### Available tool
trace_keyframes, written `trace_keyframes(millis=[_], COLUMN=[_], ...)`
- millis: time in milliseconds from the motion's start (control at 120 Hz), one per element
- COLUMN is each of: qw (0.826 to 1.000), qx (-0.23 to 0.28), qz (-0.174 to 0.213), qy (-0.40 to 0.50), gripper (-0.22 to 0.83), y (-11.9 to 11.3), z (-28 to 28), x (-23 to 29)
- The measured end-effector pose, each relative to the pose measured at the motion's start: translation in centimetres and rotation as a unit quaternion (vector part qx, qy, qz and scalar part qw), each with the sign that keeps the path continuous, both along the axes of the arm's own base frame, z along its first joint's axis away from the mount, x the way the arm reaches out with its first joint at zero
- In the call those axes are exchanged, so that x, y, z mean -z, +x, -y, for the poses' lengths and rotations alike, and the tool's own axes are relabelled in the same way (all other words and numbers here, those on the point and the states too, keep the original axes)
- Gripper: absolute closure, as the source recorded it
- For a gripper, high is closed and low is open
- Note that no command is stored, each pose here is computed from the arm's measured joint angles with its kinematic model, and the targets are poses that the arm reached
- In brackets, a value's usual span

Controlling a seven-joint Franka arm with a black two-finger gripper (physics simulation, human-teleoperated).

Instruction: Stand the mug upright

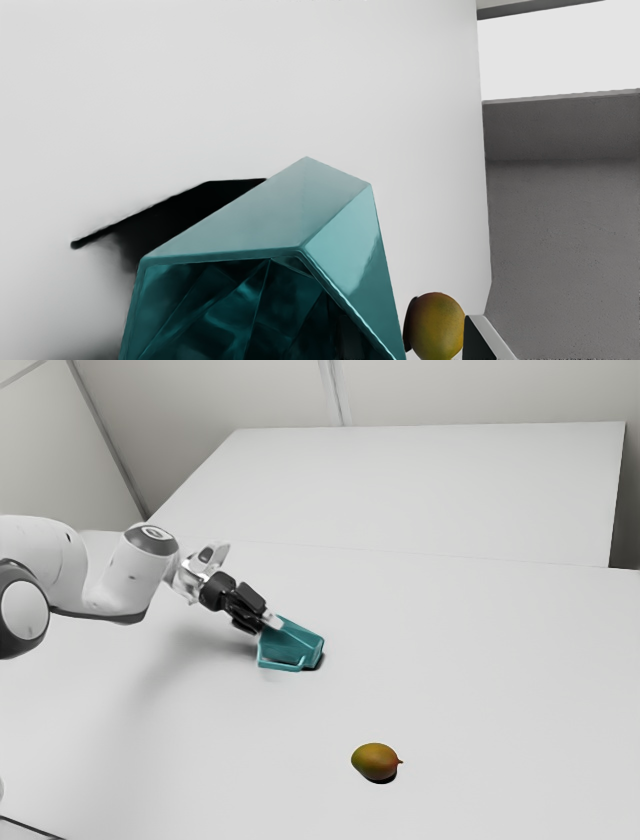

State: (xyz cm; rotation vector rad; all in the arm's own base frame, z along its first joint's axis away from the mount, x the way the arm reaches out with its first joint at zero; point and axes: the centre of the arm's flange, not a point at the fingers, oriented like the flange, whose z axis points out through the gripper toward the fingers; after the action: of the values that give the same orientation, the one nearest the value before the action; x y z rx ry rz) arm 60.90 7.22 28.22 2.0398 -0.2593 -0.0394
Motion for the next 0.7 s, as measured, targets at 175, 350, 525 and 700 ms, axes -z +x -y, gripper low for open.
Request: trace_keyframes(millis=[175, 350, 525, 700], qw=[1.0, 1.0, 0.999, 0.999], qx=[0.009, 0.013, 0.018, 0.026], qz=[0.015, 0.023, 0.031, 0.042], qy=[-0.005, -0.005, -0.002, 0.001], gripper=[0.68, 0.74, 0.77, 0.78], y=[0.3, 0.3, 0.3, 0.4], z=[0.4, 0.4, 0.5, 0.8], x=[-0.7, -0.6, -0.7, -1.3])
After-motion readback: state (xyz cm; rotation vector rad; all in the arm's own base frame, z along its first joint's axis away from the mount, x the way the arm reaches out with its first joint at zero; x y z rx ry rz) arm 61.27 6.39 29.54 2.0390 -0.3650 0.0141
